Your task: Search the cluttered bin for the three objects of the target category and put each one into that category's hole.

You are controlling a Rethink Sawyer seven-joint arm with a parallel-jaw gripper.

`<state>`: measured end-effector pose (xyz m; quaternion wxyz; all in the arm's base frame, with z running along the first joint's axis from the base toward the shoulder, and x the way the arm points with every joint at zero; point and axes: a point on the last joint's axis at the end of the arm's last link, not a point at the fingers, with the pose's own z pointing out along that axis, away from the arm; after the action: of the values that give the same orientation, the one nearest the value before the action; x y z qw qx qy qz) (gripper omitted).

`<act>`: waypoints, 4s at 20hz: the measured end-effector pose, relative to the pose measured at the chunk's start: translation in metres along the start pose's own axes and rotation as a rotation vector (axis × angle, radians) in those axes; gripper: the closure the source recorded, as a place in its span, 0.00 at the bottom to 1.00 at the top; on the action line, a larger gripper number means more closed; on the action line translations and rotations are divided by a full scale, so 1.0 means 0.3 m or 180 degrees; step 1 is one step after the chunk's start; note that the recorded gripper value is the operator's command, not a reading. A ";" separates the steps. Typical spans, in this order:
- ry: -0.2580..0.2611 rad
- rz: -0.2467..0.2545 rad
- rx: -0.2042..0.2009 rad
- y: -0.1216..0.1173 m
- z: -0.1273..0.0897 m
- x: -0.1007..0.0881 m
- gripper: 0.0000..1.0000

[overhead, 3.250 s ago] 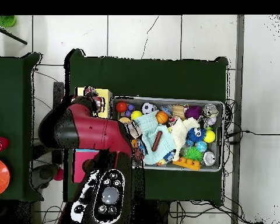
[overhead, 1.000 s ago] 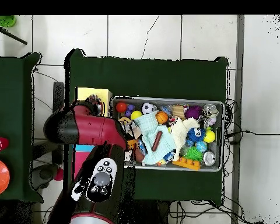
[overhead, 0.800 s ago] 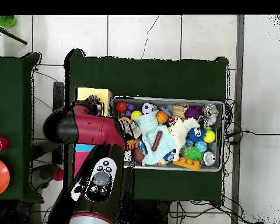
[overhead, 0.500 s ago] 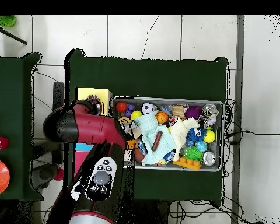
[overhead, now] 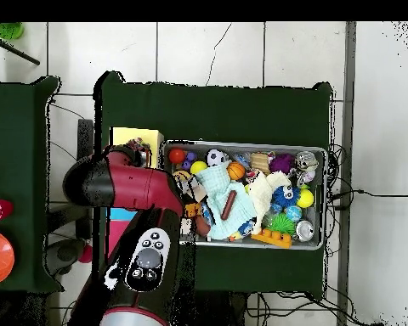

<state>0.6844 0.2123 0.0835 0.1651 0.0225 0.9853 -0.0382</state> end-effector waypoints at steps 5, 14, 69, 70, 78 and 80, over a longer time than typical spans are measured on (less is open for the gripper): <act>0.0025 -0.0001 -0.0006 0.002 -0.002 -0.001 0.00; 0.0238 0.0002 -0.0049 0.008 -0.038 0.007 0.00; -0.0072 -0.0133 -0.0031 -0.003 -0.150 -0.091 1.00; -0.0078 -0.0135 -0.0027 -0.005 -0.147 -0.091 1.00; -0.0085 -0.0106 0.0010 -0.040 -0.105 -0.086 1.00; -0.0106 -0.0099 0.0020 -0.047 -0.095 -0.087 1.00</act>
<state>0.6991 0.1997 0.1200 0.1807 0.0070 0.9825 -0.0442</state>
